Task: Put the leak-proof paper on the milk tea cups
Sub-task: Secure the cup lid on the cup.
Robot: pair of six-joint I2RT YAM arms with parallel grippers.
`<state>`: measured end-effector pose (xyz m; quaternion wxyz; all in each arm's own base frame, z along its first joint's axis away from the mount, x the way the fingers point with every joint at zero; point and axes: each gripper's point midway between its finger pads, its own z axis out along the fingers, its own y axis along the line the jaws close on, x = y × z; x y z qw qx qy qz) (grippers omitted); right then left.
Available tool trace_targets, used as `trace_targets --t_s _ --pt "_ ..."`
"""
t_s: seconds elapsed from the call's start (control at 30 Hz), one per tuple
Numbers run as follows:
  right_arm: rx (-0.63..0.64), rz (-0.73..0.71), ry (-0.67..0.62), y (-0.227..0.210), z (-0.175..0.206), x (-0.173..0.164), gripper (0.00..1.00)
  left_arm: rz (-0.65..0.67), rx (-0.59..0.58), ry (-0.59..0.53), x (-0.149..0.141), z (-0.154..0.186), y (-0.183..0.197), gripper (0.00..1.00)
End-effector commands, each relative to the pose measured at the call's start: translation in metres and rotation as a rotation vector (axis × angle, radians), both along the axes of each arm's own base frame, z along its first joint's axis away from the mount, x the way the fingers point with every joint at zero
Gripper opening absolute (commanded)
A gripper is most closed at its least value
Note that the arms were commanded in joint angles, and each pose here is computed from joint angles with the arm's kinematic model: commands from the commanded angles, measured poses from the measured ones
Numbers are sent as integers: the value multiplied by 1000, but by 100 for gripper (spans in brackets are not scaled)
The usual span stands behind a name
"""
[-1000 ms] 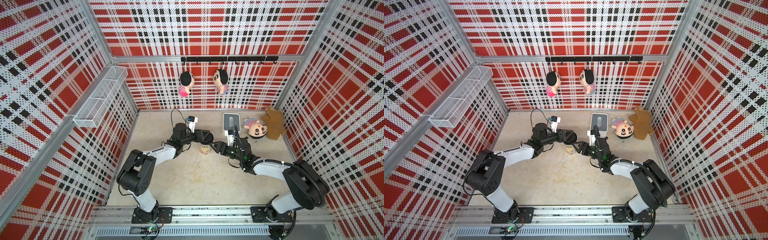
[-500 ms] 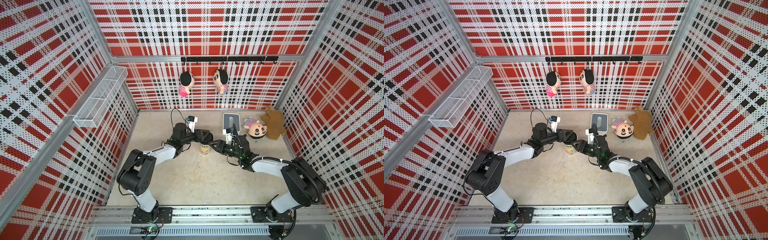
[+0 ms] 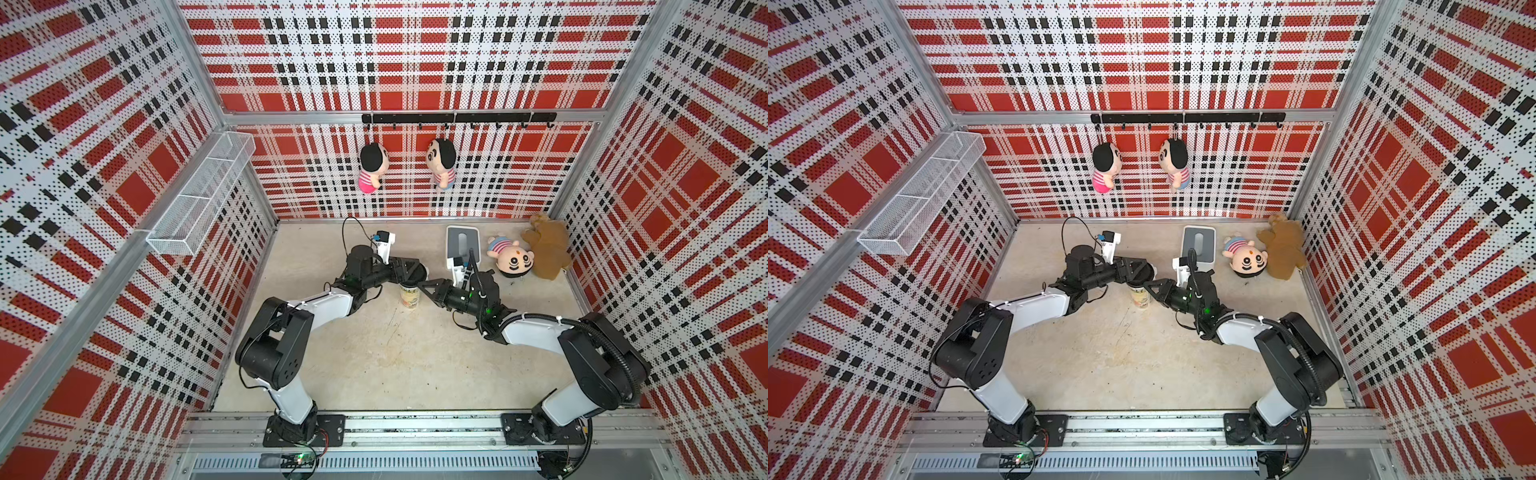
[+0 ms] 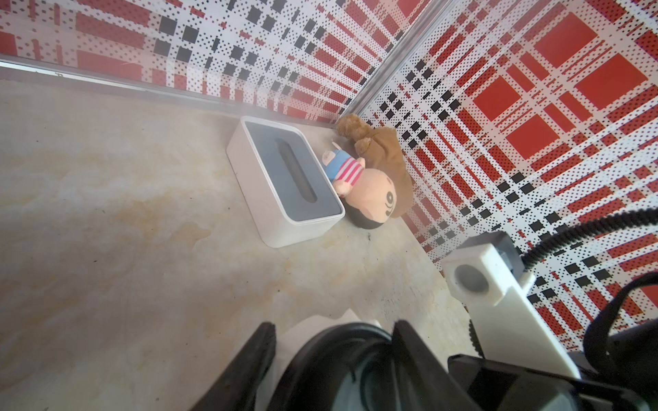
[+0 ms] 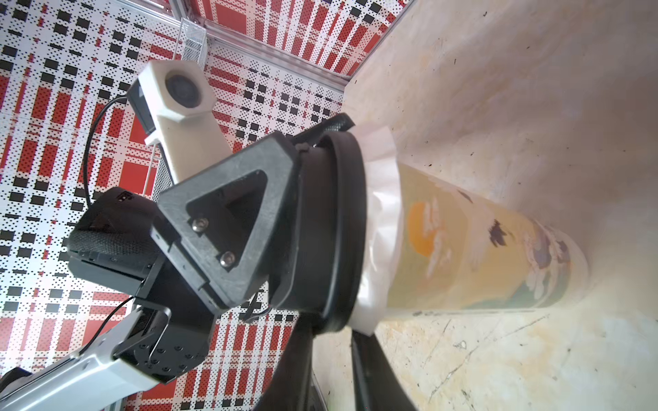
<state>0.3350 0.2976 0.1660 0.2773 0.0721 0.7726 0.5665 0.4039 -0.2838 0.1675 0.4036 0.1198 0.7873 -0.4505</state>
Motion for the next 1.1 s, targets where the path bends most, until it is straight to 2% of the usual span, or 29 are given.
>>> trace_targets --t_s 0.0,0.1,0.3,0.6,1.07 --pt "-246 -142 264 -40 -96 -2 30 -92 328 479 -85 -166 23 55" --pt "-272 -129 177 -36 -58 9 38 -91 334 481 -85 -167 24 55" --pt "-303 -150 46 -45 -1 32 38 -92 339 485 -86 -168 24 55" --pt "-285 -107 -8 -32 14 54 37 -95 343 490 -86 -169 24 55" --pt "-249 -60 -64 -27 21 47 42 -97 345 501 -86 -173 25 55"
